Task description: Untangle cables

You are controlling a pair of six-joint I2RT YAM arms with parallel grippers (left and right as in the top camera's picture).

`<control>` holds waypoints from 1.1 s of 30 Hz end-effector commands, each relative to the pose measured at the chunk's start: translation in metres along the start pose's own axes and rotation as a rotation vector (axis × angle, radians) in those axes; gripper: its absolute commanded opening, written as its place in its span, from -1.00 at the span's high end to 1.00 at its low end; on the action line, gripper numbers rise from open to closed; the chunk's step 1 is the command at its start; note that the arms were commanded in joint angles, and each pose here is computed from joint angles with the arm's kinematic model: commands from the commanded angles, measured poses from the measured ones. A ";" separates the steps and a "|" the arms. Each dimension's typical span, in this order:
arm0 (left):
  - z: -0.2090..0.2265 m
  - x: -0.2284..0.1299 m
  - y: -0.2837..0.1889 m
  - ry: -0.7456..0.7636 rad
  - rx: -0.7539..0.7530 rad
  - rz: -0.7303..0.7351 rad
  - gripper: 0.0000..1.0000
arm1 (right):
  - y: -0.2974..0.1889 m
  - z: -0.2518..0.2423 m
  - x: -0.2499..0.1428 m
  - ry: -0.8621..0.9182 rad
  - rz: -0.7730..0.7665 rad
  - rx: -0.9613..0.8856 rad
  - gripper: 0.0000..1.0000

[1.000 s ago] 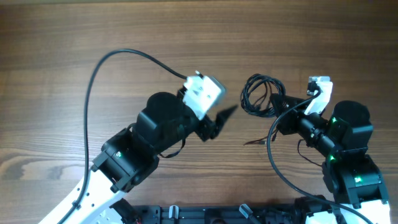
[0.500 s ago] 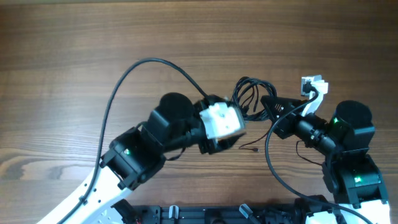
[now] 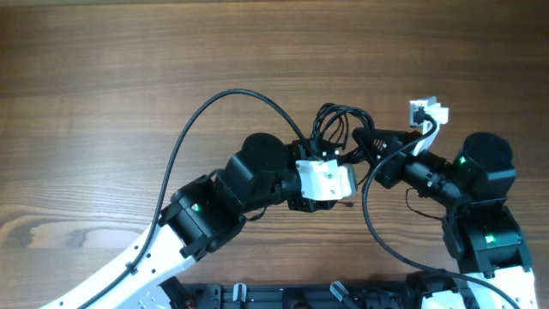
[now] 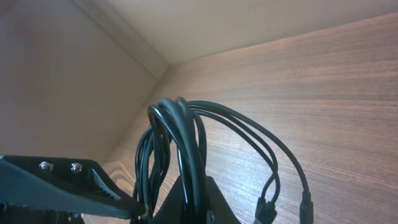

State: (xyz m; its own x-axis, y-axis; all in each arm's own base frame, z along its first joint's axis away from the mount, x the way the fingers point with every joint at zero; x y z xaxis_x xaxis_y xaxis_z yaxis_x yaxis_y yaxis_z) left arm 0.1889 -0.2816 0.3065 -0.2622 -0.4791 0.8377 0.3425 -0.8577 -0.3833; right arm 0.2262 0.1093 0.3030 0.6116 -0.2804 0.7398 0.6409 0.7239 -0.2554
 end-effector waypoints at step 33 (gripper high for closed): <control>0.000 -0.009 0.000 -0.002 0.012 0.076 0.92 | -0.002 0.024 -0.004 -0.162 0.045 0.187 0.91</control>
State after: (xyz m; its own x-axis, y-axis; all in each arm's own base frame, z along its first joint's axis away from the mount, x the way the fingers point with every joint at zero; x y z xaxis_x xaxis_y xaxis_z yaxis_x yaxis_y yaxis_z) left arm 0.1909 -0.2747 0.2942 -0.2304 -0.5479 0.8042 0.3714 -0.8134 -0.4478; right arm 0.2151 0.1214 0.3121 0.5628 -0.1711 0.8087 0.5345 0.8216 -0.1981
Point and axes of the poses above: each gripper's point midway between its finger pads, its own y axis out along the fingers, its own z axis along the line the jaws close on, x = y × z, the point moved 5 cm from there along -y, back along the fingers, and after that the axes turned 1 degree about y, right-handed, at the moved point
